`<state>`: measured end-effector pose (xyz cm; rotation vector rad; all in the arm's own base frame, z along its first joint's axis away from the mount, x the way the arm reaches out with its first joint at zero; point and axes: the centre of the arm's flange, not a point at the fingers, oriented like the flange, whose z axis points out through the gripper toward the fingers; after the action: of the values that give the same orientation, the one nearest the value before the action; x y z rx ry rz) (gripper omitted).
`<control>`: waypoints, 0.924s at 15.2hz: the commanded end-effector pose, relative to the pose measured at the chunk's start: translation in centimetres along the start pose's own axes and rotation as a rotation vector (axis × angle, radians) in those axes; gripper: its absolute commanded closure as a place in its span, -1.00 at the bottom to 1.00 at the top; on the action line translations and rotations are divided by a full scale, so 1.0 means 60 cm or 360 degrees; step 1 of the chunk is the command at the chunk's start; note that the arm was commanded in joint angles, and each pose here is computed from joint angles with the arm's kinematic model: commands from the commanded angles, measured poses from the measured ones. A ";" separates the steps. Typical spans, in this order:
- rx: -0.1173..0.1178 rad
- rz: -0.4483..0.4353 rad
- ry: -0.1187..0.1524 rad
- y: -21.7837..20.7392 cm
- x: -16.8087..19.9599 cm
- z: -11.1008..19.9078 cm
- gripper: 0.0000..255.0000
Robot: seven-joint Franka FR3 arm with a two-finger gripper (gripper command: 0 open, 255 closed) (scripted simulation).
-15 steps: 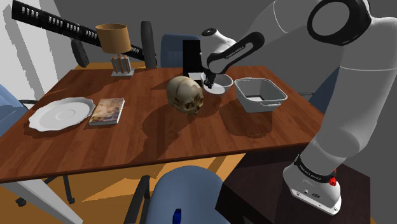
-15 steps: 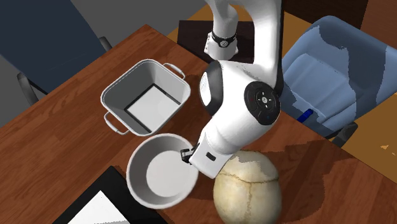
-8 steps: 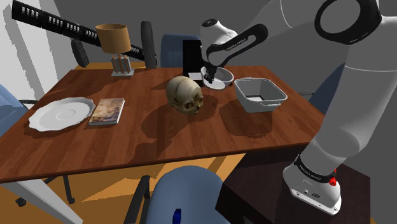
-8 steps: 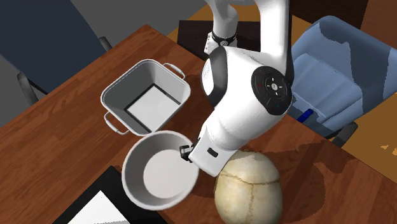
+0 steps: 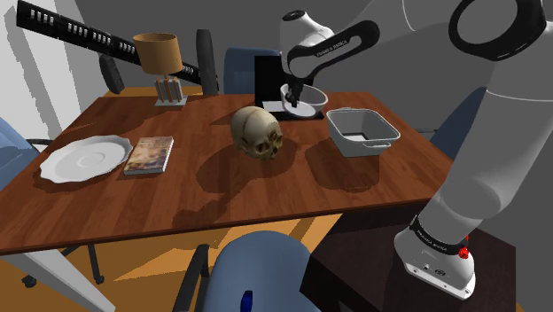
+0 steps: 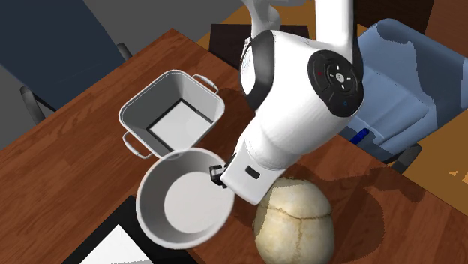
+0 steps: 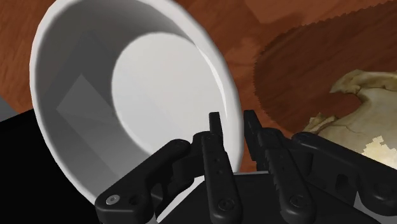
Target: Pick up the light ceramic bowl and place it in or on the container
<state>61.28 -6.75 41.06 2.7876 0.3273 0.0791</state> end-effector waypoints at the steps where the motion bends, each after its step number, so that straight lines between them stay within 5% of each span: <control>1: -0.0001 0.0000 0.0002 0.007 0.001 -0.018 1.00; 9: -0.0001 0.0000 0.0002 0.029 0.002 -0.082 1.00; 14: -0.0001 0.0000 0.0002 0.045 -0.107 -0.086 1.00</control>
<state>56.45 -8.72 46.61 2.7873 0.3265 0.0790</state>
